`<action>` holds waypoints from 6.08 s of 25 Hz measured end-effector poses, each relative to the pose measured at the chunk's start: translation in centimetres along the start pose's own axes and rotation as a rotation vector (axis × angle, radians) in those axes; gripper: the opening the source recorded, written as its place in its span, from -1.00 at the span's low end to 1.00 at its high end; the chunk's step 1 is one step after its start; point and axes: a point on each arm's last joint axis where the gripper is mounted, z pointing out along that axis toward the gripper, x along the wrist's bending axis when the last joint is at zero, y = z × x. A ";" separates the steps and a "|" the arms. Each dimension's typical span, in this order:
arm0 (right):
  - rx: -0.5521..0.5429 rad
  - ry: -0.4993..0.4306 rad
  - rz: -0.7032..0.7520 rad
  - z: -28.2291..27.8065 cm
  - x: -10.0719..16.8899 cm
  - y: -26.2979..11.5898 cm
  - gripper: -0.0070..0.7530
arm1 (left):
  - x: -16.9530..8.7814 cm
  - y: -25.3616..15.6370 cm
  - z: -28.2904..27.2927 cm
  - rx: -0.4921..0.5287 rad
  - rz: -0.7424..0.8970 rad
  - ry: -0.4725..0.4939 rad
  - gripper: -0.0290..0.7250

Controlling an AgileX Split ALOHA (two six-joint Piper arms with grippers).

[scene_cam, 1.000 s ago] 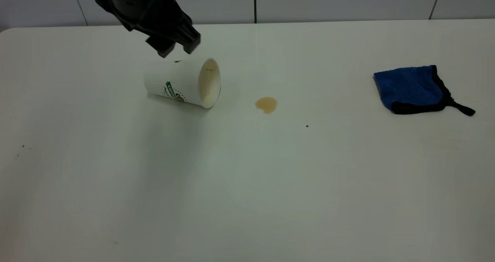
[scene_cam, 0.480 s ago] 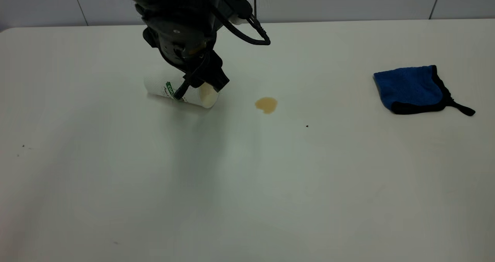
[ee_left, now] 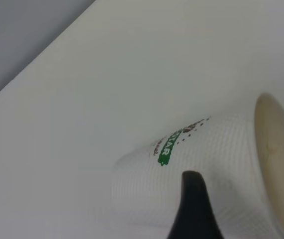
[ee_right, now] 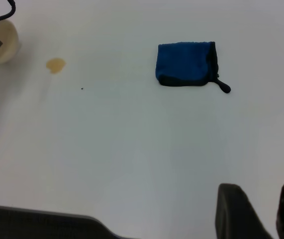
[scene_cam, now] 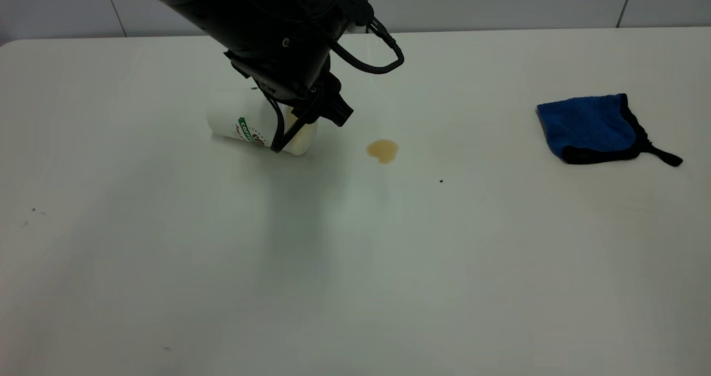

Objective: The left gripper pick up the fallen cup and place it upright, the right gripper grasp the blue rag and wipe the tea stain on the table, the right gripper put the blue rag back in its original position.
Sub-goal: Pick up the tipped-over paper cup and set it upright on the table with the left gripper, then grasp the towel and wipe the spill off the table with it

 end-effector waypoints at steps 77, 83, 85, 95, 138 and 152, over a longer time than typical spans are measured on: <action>0.000 0.000 0.000 0.0 0.0 0.0 -0.34 | 15.0 2.4 7.4 0.579 -0.681 -0.518 -0.85; 0.000 0.000 0.000 0.0 0.0 0.0 -0.34 | 14.0 2.4 7.9 0.563 -0.716 -0.582 -0.84; 0.000 0.000 0.000 0.0 0.0 0.0 -0.34 | 14.0 2.5 7.9 0.557 -0.720 -0.585 -0.84; 0.000 0.000 0.000 0.0 0.0 0.0 -0.34 | 14.0 2.6 8.0 0.546 -0.722 -0.584 -0.69; 0.000 0.000 0.000 0.0 0.0 0.0 -0.34 | 30.8 8.0 -14.4 0.334 -0.466 -0.207 0.49; 0.000 0.000 0.000 0.0 0.0 0.0 -0.34 | 28.8 -0.9 -23.9 0.426 -0.509 -0.300 0.49</action>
